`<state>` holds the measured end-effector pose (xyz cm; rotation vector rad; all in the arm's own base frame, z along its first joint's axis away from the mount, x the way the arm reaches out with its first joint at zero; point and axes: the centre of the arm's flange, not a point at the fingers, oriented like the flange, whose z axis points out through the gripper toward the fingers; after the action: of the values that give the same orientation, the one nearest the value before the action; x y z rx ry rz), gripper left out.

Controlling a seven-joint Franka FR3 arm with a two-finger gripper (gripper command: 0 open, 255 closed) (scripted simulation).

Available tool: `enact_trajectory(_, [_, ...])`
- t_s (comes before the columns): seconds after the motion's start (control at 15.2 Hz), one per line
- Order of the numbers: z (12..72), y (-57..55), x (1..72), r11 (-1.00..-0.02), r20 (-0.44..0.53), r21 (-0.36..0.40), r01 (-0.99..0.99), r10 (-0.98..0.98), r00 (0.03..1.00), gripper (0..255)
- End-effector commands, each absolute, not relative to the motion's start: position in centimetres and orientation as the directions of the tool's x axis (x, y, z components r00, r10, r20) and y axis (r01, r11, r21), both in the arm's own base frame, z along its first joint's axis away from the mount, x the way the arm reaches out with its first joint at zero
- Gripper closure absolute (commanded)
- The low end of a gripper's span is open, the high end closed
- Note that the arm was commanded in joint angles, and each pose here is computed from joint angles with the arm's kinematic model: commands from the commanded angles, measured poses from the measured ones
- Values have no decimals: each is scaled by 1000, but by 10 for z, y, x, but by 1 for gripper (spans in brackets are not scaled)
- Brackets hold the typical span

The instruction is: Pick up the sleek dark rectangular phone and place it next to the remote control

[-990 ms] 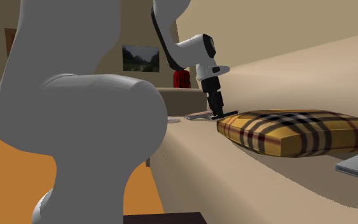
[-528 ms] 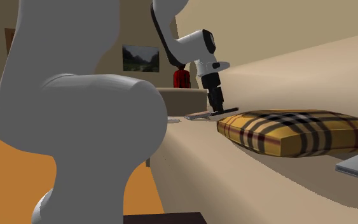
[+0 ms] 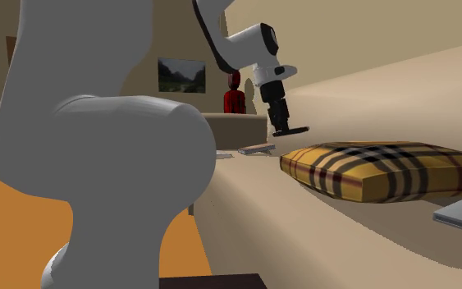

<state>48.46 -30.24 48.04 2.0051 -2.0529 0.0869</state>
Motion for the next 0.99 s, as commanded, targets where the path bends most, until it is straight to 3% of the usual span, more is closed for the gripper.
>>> enact_trajectory(0.0, [492, -302, 483, 41, 233, 145, -989, -973, -6, 255])
enact_trajectory(0.53, [534, -302, 483, 41, 233, 145, -989, -973, -6, 255])
enact_trajectory(0.92, [524, -335, 412, 41, 233, 145, -989, -973, -6, 255])
